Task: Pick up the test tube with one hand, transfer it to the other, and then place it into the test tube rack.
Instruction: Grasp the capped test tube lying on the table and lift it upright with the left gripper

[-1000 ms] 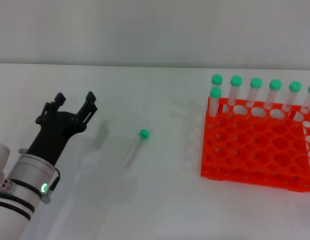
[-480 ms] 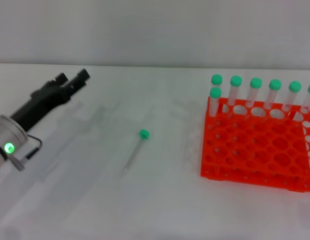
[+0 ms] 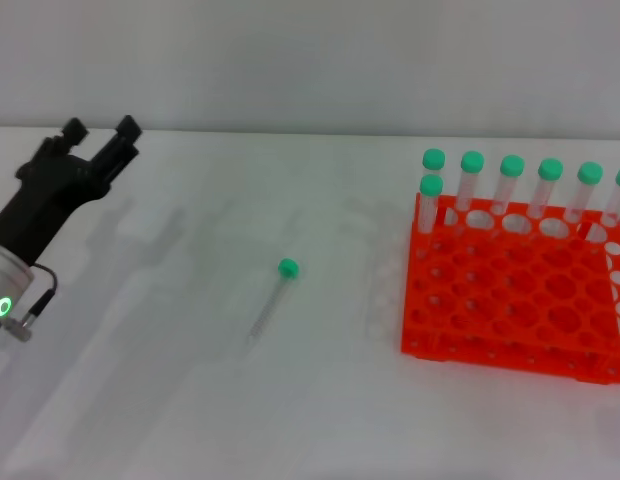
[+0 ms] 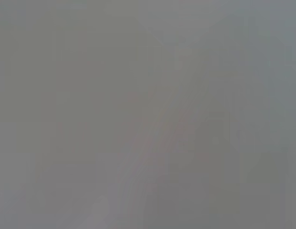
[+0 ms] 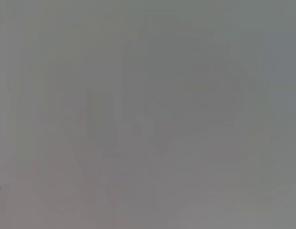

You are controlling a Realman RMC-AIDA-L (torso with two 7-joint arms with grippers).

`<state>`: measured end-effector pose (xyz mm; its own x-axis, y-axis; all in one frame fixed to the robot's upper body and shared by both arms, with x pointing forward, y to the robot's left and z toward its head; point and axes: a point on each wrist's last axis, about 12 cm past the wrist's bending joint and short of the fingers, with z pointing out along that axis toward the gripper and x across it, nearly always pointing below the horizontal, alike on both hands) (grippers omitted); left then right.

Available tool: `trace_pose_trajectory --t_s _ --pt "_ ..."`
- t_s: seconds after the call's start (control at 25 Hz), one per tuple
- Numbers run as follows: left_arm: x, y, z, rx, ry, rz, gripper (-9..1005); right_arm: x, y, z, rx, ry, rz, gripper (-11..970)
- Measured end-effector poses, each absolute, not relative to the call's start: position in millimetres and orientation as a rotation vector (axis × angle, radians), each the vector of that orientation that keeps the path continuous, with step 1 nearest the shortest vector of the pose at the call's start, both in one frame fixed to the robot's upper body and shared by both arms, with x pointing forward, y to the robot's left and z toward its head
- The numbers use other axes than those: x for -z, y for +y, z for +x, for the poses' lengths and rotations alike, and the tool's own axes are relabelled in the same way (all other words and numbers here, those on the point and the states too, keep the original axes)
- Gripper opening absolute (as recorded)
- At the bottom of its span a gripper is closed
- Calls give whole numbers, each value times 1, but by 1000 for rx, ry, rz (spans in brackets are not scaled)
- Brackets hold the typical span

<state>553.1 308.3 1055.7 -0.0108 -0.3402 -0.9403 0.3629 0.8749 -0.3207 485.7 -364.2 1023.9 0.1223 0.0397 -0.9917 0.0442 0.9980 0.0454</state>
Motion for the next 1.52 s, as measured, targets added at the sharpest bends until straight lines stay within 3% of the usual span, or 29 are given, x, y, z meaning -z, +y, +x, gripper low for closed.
trace_pose_trajectory --t_s 0.32,0.56,0.8,1.04,1.24,1.52 --pt "-1066 328 559 658 1546 7 859 -1024 -364 486 1 1447 69 769" --pt "-1108 347 590 814 1796 109 859 -1026 -362 489 -4 1442 59 769" --pt "-1153 341 609 861 2021 310 858 -1028 -364 491 2 1436 55 769" --pt "-1186 312 634 787 2369 466 847 -1030 -365 494 3 1428 49 768" --pt "-1206 268 651 658 2619 572 829 -1031 -365 496 4 1425 43 768" --pt "-1191 209 662 492 2807 669 803 -1029 -366 497 12 1441 46 768"
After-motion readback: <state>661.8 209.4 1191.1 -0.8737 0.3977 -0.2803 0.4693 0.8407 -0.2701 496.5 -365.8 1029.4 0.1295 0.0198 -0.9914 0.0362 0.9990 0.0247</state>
